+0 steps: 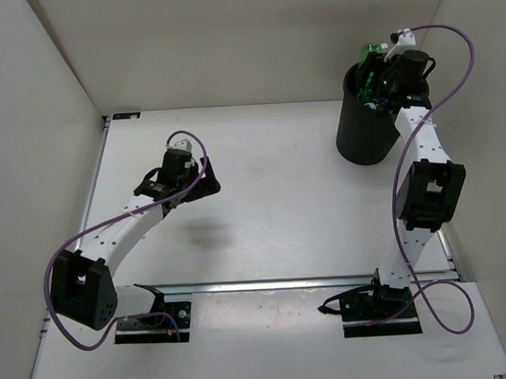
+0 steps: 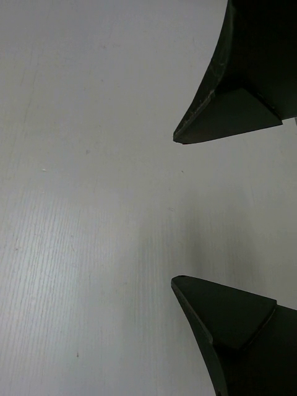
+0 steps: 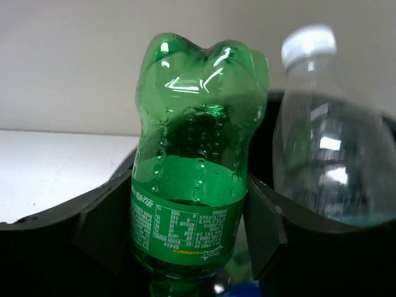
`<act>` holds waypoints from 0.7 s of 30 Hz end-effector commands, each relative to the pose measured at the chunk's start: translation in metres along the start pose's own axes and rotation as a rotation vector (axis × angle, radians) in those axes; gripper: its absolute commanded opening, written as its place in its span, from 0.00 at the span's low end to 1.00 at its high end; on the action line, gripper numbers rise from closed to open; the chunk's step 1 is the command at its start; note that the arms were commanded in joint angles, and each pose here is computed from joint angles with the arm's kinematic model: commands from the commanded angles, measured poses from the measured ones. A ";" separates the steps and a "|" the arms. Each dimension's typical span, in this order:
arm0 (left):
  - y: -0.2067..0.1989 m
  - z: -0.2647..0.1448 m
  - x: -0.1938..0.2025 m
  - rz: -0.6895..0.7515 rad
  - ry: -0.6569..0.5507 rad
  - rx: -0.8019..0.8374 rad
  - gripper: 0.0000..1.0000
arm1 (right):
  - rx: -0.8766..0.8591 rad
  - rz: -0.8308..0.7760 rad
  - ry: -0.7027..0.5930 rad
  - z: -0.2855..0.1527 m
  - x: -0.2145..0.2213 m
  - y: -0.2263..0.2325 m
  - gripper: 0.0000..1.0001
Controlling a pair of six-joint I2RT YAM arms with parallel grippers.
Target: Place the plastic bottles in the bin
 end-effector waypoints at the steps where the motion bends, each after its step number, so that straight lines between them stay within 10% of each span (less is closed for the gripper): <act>1: -0.008 -0.014 -0.019 0.017 -0.053 0.027 0.98 | 0.023 -0.068 -0.191 -0.036 -0.060 0.017 0.67; 4: -0.007 -0.017 -0.021 0.031 -0.055 0.025 0.98 | 0.006 -0.060 -0.215 -0.050 -0.073 0.024 0.99; 13: -0.004 -0.027 -0.018 0.087 0.045 -0.030 0.98 | 0.034 -0.064 -0.188 -0.090 -0.120 0.058 1.00; 21: 0.017 -0.049 -0.015 -0.002 0.050 -0.032 0.98 | 0.066 -0.014 0.214 -0.176 -0.017 0.113 0.99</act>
Point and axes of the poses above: each gripper's point midway between its finger pads, its own z axis out along the fingers, its own y axis along the line the jaws close on, x = y × z, the point moved 4 cm from there along -z, back along the fingers, and after that the axes turned 4 degrees about z, right-handed, at the moved point
